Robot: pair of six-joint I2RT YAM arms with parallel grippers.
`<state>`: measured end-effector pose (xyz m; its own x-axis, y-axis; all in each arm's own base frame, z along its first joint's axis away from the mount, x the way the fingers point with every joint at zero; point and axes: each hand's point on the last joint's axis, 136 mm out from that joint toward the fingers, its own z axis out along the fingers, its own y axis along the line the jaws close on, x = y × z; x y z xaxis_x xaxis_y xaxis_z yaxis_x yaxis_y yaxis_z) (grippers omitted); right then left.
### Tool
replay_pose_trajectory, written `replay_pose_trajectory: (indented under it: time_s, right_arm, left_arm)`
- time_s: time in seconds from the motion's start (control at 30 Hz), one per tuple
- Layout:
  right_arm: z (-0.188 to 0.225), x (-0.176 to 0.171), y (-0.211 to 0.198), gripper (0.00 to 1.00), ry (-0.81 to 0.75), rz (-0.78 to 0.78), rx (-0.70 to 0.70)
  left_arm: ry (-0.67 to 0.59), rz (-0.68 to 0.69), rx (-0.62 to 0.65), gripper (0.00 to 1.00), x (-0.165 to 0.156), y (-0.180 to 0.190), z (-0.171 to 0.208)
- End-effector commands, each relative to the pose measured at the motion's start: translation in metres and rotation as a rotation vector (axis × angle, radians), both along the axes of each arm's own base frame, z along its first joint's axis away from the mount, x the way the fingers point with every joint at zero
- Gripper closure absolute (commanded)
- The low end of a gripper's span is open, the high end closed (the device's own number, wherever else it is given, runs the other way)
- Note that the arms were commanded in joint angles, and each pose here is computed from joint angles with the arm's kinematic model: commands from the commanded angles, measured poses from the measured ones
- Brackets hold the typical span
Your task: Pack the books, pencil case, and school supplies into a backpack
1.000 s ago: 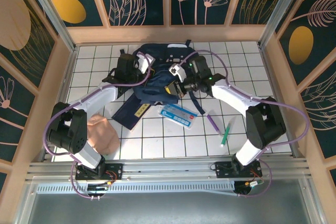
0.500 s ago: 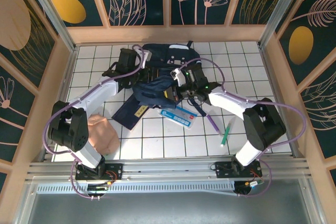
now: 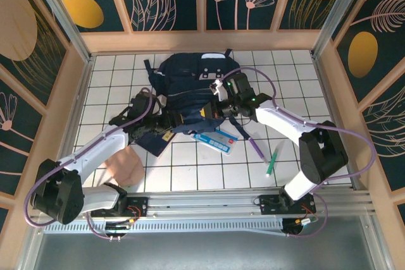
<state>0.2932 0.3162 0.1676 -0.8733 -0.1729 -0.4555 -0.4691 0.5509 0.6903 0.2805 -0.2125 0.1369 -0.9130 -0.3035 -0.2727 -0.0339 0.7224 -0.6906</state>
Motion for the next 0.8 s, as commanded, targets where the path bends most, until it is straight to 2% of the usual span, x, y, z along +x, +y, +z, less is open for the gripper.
replay_pose_trajectory:
  time_s: [0.0,0.17,0.33,0.43,0.6,0.67,0.77]
  right_arm:
    - [0.017,-0.004,0.015,1.00,0.008,0.053,0.034]
    - [0.014,-0.017,0.042,1.00,0.063,0.124,0.060]
    - [0.002,-0.020,0.057,0.88,0.083,0.112,0.058]
    - [-0.009,-0.016,0.049,0.77,0.090,0.049,0.022]
    - [0.002,-0.025,0.028,0.64,0.067,-0.011,0.023]
    - [0.007,-0.031,0.019,0.63,0.058,-0.021,0.022]
    - [0.004,-0.028,-0.003,0.60,0.025,-0.103,-0.058]
  left_arm:
    - [0.005,0.040,-0.091,0.57,0.004,-0.010,-0.001]
    - [-0.056,0.024,-0.174,0.59,0.023,-0.037,0.013]
    - [-0.058,-0.001,-0.240,0.60,0.032,-0.059,0.019]
    - [-0.071,-0.009,-0.209,0.60,0.029,-0.055,0.018]
    - [-0.076,-0.019,-0.145,0.56,0.008,-0.037,0.011]
    - [-0.060,-0.031,-0.150,0.56,-0.003,-0.034,0.008]
    - [-0.049,-0.020,-0.119,0.56,-0.015,-0.023,0.003]
